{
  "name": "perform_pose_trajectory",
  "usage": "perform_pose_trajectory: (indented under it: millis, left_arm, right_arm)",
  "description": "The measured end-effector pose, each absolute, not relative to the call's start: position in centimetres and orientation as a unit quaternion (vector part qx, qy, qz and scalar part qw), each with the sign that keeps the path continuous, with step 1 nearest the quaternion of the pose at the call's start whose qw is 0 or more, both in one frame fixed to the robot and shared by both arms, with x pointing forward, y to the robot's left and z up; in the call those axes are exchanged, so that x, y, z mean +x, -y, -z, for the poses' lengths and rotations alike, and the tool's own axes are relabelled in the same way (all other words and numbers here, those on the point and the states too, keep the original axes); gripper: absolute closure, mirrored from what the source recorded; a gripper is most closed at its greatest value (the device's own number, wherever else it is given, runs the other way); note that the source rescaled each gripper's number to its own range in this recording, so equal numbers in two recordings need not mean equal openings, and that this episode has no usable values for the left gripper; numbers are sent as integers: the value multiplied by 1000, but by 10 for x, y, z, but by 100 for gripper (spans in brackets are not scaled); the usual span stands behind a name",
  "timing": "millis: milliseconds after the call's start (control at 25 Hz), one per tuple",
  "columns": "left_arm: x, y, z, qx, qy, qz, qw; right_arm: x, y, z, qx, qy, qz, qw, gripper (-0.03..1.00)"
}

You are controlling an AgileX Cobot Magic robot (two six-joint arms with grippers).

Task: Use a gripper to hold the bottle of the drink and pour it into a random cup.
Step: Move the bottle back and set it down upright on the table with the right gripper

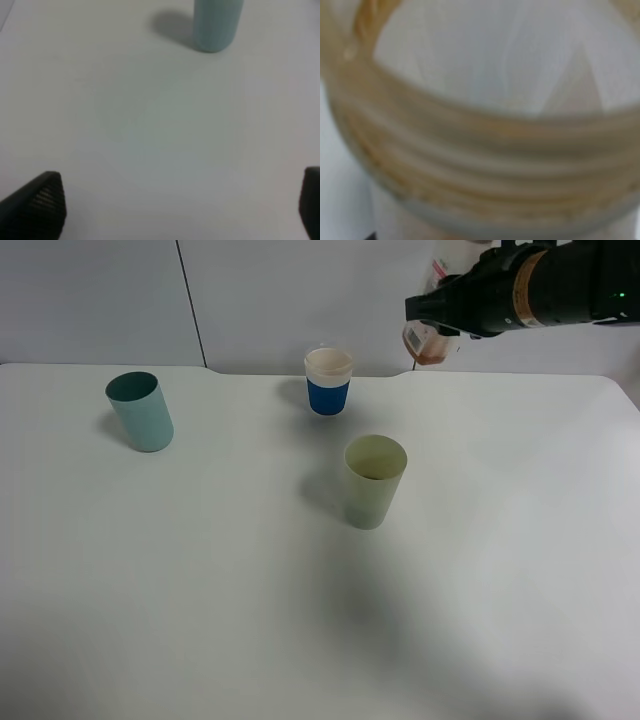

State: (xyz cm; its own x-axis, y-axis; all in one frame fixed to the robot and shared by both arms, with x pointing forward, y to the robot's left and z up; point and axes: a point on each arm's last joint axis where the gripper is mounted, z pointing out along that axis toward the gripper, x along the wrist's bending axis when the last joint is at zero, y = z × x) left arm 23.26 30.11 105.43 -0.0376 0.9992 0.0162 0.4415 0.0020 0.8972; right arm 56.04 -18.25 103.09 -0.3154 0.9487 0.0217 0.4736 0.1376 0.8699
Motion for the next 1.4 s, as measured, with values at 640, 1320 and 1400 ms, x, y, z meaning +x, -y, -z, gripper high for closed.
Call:
perform_pose_trajectory:
  millis: [640, 1320, 1400]
  left_arm:
    - [233, -301, -1054, 592, -609, -383, 363]
    - [233, -301, -1054, 592, -609, -383, 363]
    - [233, -301, -1054, 592, -609, -383, 363]
  right_arm:
    - [533, 212, -990, 532, -711, -377, 263, 97]
    - [523, 251, -958, 547, -653, -441, 281, 97]
    - [526, 252, -945, 559, -657, -426, 274, 97]
